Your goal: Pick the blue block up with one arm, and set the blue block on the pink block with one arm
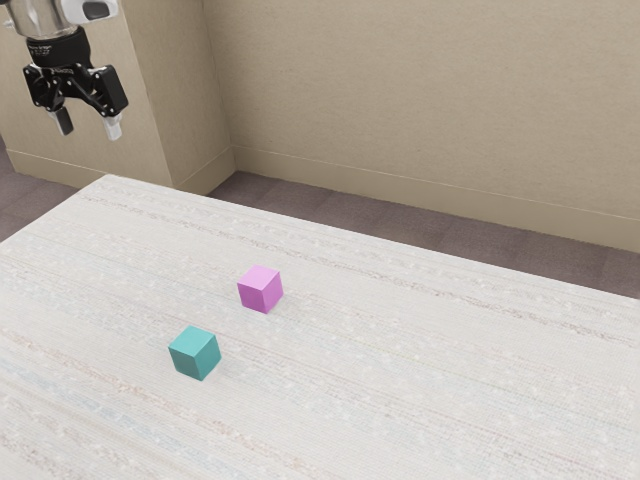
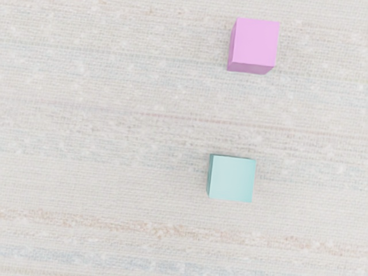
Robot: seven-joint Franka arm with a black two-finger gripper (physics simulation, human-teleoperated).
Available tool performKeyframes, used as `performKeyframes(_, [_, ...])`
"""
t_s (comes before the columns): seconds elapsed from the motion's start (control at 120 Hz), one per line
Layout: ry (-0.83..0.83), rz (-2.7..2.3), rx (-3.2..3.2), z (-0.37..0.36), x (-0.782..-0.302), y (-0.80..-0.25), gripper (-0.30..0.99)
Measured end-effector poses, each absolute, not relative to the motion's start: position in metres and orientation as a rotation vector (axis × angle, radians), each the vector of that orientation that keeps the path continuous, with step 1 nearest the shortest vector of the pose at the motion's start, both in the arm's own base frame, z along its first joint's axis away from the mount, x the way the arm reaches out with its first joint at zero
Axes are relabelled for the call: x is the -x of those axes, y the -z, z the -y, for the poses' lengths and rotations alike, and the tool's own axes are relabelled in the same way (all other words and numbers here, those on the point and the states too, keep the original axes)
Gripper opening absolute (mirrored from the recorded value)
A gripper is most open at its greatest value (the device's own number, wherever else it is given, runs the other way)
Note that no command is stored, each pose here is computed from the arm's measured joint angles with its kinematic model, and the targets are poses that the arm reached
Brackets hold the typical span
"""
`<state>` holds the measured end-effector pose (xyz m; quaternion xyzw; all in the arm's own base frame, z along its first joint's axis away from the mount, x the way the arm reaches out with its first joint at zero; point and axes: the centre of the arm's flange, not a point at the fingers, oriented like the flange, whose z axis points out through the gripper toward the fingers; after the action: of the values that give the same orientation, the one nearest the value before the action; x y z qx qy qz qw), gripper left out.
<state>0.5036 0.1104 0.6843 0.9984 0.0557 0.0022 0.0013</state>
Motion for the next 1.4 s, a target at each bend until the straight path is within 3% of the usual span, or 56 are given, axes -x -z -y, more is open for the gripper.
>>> performKeyframes(0.292, [-0.007,-0.161,-3.134,-0.111,-0.503,-0.685,0.69])
performKeyframes(0.333, [-0.058,-0.159,-3.141,-0.110,-0.498,-0.704,0.69])
performKeyframes(0.4, [-0.379,-0.127,-3.146,-0.090,-0.433,-0.815,0.69])
performKeyframes(0.467, [-0.427,-0.061,-3.146,-0.060,-0.369,-0.839,0.69])
performKeyframes(0.533, [-0.344,-0.053,-3.157,-0.052,-0.310,-0.800,0.69])
performKeyframes(0.608, [-0.189,-0.048,-3.174,-0.046,-0.282,-0.725,0.69])
performKeyframes(0.708, [0.025,-0.041,-3.183,-0.042,-0.290,-0.618,0.69])
performKeyframes(0.858, [0.118,-0.051,-3.188,-0.039,-0.321,-0.534,0.69])
performKeyframes(1.108, [0.142,-0.124,-3.096,-0.015,-0.364,-0.409,0.69])
performKeyframes(1.4, [-0.049,-0.149,-3.063,-0.015,-0.411,-0.362,0.69])
